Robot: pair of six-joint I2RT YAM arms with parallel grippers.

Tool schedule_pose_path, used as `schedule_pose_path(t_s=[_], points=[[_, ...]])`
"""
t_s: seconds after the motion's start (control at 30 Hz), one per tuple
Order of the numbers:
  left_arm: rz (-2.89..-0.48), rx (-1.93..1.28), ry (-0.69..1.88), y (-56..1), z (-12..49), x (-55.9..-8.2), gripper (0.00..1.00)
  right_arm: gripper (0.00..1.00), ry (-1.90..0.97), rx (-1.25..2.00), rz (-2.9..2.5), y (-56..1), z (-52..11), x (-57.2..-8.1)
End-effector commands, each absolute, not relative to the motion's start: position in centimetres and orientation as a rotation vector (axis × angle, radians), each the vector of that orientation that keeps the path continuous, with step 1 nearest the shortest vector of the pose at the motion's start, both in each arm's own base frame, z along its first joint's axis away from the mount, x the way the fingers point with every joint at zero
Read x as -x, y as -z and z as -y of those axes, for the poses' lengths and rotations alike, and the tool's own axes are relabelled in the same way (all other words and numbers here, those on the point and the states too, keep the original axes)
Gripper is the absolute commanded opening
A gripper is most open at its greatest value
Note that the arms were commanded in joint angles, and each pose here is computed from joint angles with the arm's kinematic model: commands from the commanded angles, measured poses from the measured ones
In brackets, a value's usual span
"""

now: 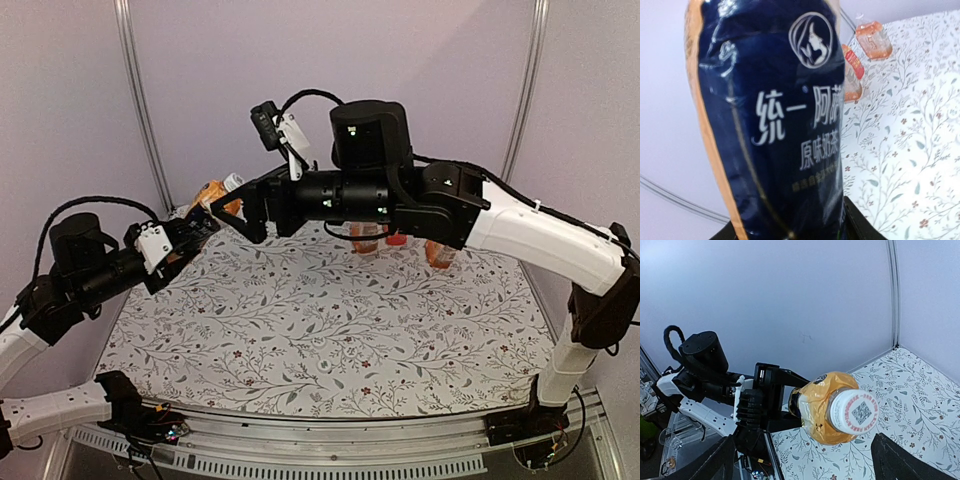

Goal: Unscrew the bottle caps

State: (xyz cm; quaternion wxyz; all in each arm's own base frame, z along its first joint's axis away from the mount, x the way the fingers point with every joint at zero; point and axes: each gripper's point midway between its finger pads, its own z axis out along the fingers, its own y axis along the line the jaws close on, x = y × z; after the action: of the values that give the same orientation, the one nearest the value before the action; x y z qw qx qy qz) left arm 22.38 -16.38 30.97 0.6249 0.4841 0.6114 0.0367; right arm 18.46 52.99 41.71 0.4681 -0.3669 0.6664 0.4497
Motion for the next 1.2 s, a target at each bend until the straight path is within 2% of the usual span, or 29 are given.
schedule_pose_path(t_s=[0.0,0.3,0.4,0.7,0.8,0.9,0.93,0.97,1.07,1.17], points=[[-1.243,-1.211,-0.391,-32.1,15.7,-24.2,0.42,0.93,-1.019,0.879,-1.845,-39.2,-50.1,-19.7],[-1.126,-1.299,-0.487,-32.7,16.2,-24.2,0.42,0.76,-1.111,0.795,-1.919,-39.4,-50.6,-21.2],[-1.1,-1.323,-0.495,-32.6,16.5,-24.0,0.42,0.66,-1.121,0.804,-1.917,-39.3,-50.9,-21.3],[-1.073,-1.352,-0.506,-32.1,17.0,-23.7,0.42,0.52,-1.19,0.811,-1.929,-39.1,-51.3,-21.4],[-1.076,-1.354,-0.506,-31.9,17.0,-23.8,0.42,0.38,-1.189,0.808,-1.932,-39.0,-51.2,-21.5],[-1.081,-1.344,-0.497,-32.1,17.0,-23.7,0.42,0.14,-1.204,0.832,-1.933,-38.8,-51.3,-21.2],[-1.086,-1.338,-0.484,-32.1,17.1,-23.6,0.42,0.05,-1.214,0.849,-1.932,-38.7,-51.4,-20.9],[-1.101,-1.336,-0.453,-32.1,17.2,-23.4,0.42,0.0,-1.223,0.877,-1.924,-38.6,-51.5,-20.6],[-1.187,-1.368,-0.246,-31.7,18.0,-21.6,0.39,0.0,-1.259,0.994,-1.907,-38.2,-51.7,-19.0],[-1.248,-1.491,0.059,-30.5,19.5,-17.6,0.37,0.0,-1.186,1.197,-1.843,-37.1,-51.6,-16.5]])
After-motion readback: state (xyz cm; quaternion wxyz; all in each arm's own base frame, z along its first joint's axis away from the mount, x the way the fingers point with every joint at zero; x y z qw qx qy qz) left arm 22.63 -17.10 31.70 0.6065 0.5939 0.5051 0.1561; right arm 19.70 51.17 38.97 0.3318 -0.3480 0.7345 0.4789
